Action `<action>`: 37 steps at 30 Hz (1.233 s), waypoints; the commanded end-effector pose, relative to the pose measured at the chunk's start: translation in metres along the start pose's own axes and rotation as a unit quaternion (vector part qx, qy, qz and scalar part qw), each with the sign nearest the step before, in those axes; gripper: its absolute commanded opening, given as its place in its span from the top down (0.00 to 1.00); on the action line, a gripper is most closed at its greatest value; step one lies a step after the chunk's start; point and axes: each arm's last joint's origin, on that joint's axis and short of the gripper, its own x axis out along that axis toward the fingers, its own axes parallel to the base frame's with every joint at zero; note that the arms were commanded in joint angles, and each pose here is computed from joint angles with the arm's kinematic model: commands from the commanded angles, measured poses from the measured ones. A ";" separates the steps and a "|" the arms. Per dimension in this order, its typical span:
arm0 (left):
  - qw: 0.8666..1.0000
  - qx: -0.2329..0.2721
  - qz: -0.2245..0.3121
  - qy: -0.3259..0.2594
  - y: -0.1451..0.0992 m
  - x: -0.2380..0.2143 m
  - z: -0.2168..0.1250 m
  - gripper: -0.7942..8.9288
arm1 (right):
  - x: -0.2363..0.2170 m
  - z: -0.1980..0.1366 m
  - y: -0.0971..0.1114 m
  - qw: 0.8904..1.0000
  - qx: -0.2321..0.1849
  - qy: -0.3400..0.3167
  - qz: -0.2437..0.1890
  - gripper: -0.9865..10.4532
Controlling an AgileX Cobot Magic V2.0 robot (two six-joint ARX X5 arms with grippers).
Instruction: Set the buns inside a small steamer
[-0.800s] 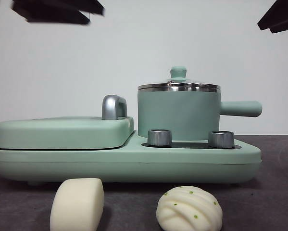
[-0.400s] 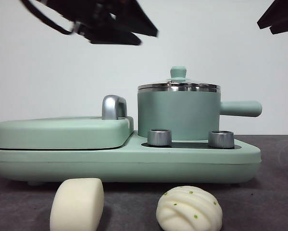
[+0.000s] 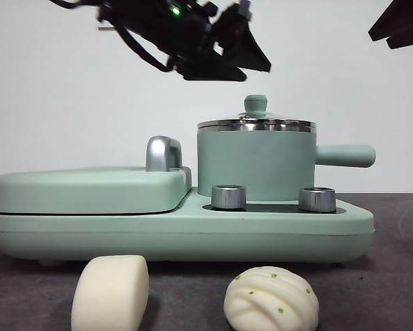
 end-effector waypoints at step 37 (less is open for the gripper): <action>0.998 0.012 -0.004 0.054 -0.001 0.023 -0.016 0.91 | -0.001 0.006 0.000 1.000 0.000 -0.010 0.001 0.72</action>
